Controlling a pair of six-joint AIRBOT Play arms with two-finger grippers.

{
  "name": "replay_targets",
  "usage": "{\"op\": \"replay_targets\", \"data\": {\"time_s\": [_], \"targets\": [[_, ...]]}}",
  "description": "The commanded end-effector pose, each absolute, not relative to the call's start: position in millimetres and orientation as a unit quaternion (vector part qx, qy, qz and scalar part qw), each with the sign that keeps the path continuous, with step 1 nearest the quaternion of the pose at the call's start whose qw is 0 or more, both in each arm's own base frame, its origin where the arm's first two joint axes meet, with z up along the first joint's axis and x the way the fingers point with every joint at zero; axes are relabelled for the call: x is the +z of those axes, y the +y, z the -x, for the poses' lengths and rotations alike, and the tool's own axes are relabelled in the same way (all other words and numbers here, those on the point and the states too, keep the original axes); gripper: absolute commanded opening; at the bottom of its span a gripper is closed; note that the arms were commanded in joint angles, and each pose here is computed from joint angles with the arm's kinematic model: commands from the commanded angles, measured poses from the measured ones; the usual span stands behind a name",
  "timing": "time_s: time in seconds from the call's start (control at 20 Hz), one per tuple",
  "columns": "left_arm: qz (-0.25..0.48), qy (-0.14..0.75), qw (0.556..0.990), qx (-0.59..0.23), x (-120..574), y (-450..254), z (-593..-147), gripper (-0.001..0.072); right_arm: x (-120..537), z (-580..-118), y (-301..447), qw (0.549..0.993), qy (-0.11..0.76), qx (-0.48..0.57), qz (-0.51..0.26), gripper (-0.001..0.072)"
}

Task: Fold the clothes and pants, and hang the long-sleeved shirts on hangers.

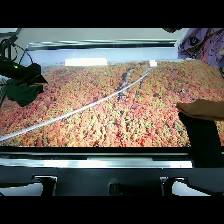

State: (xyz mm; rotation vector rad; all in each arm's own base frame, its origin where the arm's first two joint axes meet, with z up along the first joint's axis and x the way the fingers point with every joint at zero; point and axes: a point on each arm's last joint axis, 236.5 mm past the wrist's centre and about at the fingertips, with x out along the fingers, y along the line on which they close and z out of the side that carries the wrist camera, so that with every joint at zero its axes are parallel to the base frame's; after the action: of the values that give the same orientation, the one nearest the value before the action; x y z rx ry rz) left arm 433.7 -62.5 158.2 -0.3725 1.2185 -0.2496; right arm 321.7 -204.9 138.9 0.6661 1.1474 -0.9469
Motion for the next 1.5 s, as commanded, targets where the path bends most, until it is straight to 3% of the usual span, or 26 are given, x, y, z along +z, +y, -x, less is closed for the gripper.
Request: {"op": "replay_targets", "data": {"time_s": [0.0, 0.35, 1.05, 1.45], "targets": [[0.170, 0.569, 0.796, -0.118, 158, -63, -432, 0.0023, 107, -282, -201, 0.664, 0.547, -0.437, -0.264, 0.0033], [0.170, 0.569, 0.796, -0.118, 158, -63, -432, 0.0023, 39, -212, -185, 0.628, 0.586, -0.458, -0.231, 0.0033], [0.171, 0.569, 0.796, -0.118, 158, -63, -432, 0.0023, 22, -181, -203, 0.596, 0.602, -0.501, -0.175, 0.0033], [0.169, 0.575, 0.792, -0.119, 157, -63, -429, 0.0023, -3, -149, -192, 0.546, 0.631, -0.522, -0.176, 0.0034]]}}
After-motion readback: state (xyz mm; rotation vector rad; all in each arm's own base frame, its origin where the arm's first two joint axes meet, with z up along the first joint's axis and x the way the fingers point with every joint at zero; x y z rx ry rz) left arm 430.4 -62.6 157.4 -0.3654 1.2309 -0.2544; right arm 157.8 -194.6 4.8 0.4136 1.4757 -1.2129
